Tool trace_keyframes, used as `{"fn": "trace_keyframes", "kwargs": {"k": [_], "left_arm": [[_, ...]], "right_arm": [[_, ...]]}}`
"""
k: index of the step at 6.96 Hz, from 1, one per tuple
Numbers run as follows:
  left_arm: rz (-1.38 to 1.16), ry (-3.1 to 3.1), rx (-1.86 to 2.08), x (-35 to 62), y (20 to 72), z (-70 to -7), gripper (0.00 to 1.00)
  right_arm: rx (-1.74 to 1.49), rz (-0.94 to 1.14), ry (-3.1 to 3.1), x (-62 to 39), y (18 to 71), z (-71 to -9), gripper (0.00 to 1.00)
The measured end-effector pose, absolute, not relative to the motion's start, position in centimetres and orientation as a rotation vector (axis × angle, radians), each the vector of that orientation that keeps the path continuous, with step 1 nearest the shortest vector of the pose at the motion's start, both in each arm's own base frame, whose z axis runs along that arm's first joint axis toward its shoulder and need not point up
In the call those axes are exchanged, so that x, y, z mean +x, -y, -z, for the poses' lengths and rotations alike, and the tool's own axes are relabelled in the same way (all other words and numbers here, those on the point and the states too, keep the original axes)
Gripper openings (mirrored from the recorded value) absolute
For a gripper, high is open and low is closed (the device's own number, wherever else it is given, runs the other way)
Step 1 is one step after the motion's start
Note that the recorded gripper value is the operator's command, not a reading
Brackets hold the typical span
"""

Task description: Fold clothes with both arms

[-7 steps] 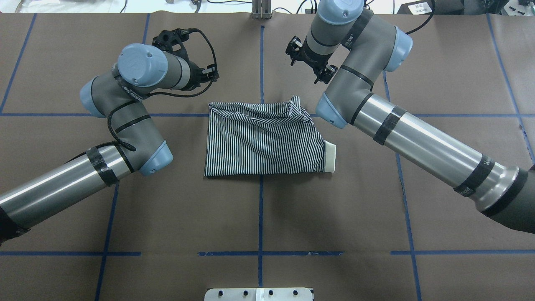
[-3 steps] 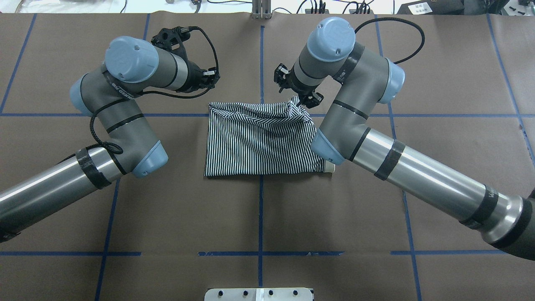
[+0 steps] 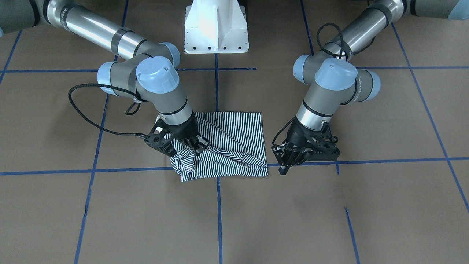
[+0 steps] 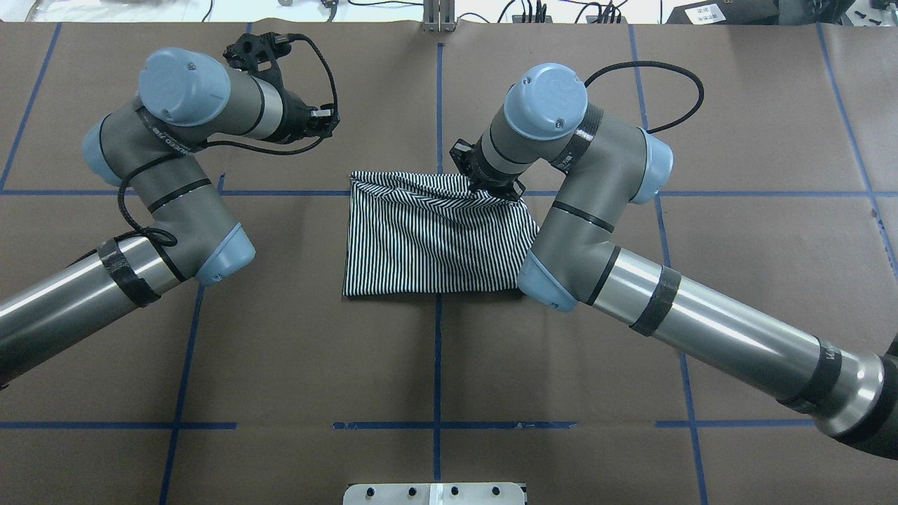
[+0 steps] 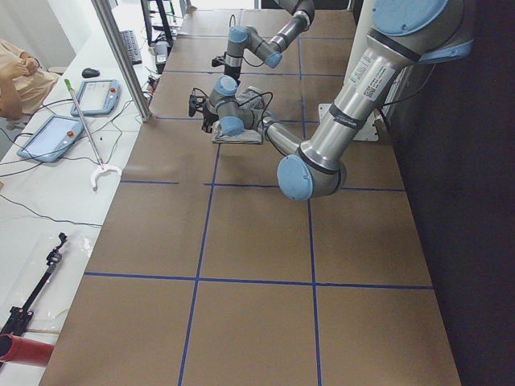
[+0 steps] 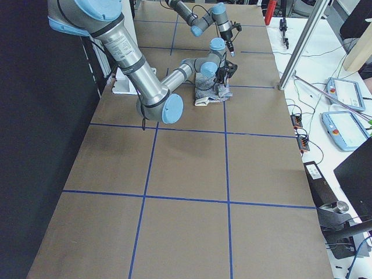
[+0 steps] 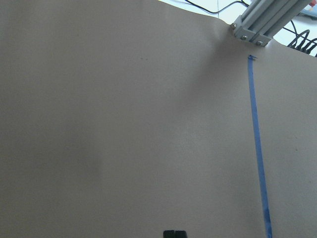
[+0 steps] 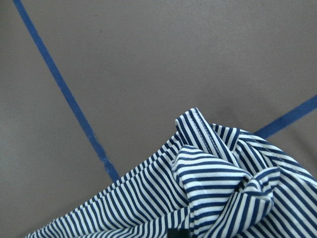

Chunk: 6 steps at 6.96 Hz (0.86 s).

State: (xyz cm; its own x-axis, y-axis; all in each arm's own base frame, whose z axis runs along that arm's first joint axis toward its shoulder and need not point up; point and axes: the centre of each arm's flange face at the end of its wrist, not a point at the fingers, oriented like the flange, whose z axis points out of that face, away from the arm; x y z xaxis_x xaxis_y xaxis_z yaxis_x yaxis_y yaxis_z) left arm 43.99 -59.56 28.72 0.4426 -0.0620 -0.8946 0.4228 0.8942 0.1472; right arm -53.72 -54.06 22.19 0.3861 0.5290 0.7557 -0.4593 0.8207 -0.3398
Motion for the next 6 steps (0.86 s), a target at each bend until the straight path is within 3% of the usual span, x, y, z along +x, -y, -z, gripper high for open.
{"fn": "trace_keyframes", "kwargs": {"k": [4, 6], "left_arm": [[0.307, -1.077, 0.378, 43.6, 59.7, -28.9, 0.0], [0.308, -1.076, 0.376, 43.6, 59.7, -28.9, 0.0]], "right_arm": [[-0.042, -0.591, 0.933, -57.4, 49.3, -23.4, 0.0], [-0.008, -0.583, 0.907, -57.1, 50.8, -24.5, 0.0]]}}
